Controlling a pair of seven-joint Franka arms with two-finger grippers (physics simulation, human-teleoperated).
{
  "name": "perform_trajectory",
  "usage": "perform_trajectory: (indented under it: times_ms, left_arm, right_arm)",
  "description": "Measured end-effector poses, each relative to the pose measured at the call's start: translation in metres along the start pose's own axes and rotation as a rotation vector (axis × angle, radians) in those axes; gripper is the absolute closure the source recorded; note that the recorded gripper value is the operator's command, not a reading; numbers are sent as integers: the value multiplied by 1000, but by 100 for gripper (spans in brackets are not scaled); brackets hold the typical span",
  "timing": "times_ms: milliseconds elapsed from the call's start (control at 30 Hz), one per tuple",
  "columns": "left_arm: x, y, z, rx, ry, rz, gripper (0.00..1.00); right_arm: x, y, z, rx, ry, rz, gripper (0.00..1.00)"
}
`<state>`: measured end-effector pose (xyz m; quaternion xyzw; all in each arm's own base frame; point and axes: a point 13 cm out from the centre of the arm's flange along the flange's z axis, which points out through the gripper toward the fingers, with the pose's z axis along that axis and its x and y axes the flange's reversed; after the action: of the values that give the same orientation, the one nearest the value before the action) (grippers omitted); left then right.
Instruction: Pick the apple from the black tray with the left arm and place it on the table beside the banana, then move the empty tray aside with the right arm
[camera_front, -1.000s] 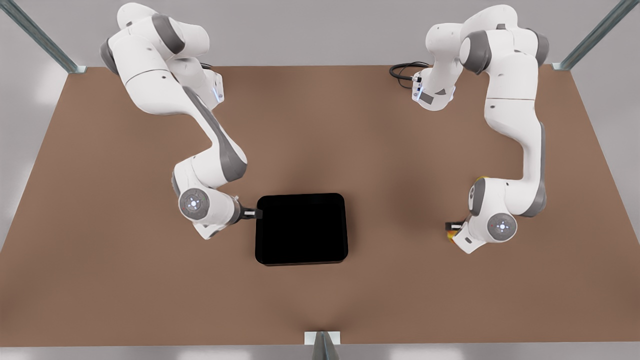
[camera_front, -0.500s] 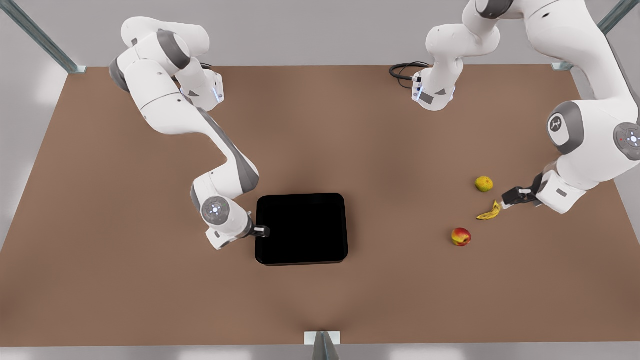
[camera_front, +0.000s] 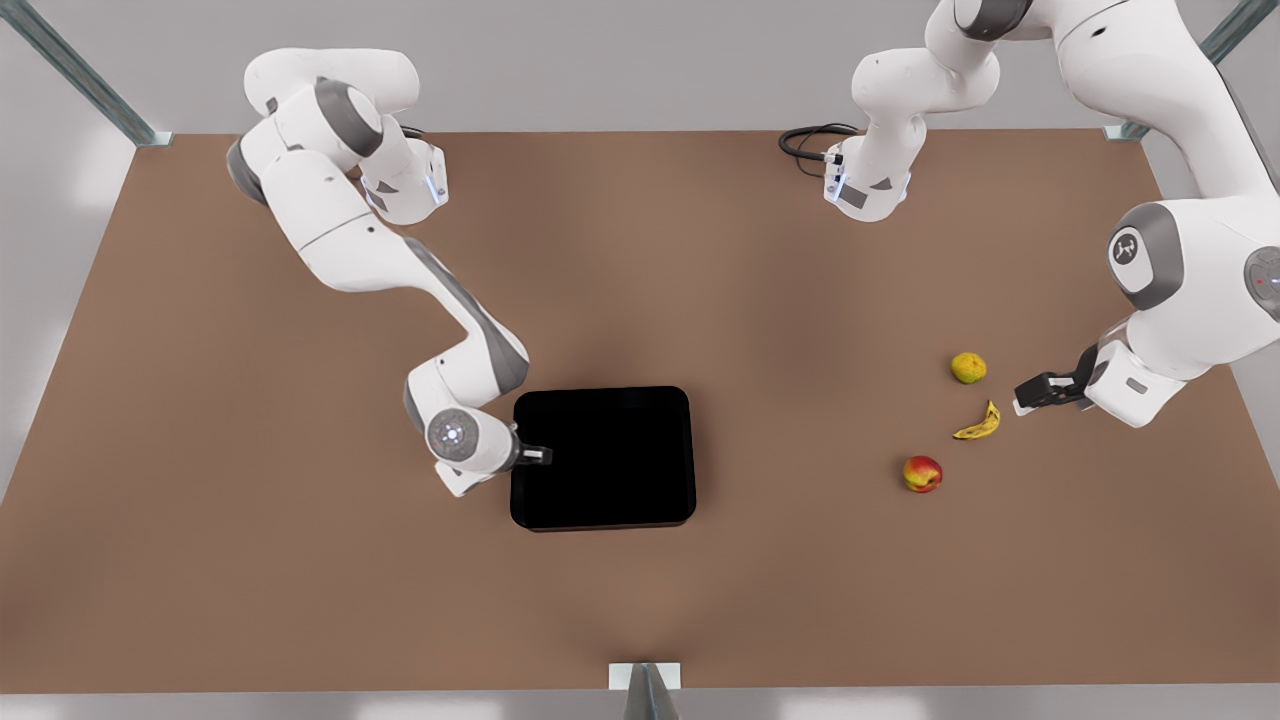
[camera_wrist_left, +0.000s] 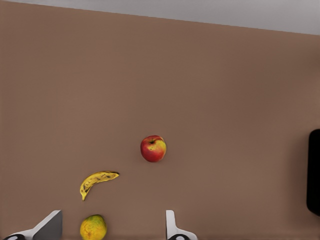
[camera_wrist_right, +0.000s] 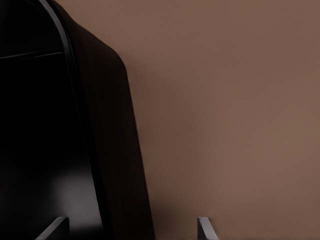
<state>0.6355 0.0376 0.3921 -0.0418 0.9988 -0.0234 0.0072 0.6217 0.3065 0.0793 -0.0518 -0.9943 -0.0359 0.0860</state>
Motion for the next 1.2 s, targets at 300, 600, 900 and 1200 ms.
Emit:
perform_trajectory:
  times_ms: [300,600,900,1200]
  left_arm:
    - [0,-1,1,-6,2,7,0]
    - [0,-2,1,-6,2,12,0]
    - [0,-2,1,-6,2,13,0]
    - [0,-2,1,-7,1,13,0]
  right_arm:
    - [0,3,5,-20,10,-28,83]
    - [-6,4,-92,-19,-77,-72,88]
    - [-30,-238,-195,138,-9,61,89]
    - [-37,-289,-105,112,145,-232,90]
